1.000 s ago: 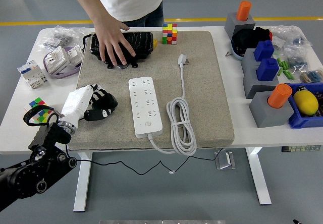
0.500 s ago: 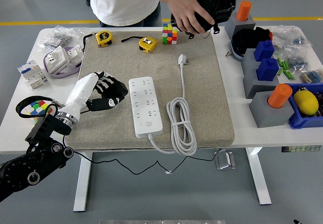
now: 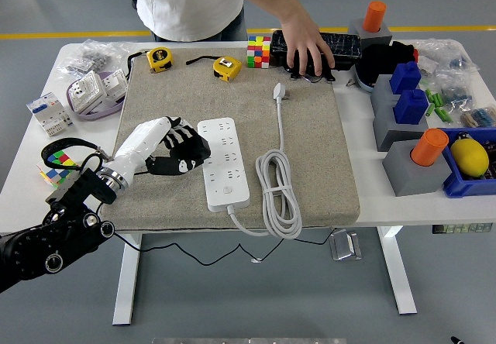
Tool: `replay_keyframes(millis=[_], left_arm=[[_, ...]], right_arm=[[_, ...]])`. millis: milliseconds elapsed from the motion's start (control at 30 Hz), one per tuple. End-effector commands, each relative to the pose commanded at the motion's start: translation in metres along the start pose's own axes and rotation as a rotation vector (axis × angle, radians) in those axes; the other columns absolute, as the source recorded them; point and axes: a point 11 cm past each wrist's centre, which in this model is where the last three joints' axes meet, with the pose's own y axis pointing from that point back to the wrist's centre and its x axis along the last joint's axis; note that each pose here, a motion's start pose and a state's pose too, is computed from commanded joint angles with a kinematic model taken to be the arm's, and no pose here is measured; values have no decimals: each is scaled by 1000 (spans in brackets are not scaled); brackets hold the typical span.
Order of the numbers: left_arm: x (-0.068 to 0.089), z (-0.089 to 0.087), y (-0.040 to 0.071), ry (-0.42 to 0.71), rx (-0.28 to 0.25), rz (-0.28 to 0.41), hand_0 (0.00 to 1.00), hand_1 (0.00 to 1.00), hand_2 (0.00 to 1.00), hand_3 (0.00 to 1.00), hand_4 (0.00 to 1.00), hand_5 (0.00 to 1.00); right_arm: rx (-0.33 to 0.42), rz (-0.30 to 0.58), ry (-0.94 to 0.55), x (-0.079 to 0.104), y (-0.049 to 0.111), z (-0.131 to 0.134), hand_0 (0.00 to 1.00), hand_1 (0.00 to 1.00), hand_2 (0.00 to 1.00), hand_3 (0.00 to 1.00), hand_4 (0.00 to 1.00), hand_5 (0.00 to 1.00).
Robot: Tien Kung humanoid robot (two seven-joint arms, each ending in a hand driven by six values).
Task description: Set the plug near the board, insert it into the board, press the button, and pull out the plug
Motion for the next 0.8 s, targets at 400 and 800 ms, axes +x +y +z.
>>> replay_keyframes(millis=[400, 800], left_arm=[[-7, 2, -9, -54, -19, -37, 400, 431, 472, 541, 742, 24], [-8, -3, -9, -70, -8, -45, 409, 438, 477, 542, 740, 30]], right_arm=[[4, -3, 11, 0, 0, -2, 605, 650, 671, 563, 951, 514], [-2, 0, 8, 1, 0, 1, 604, 650, 671, 563, 951, 512]])
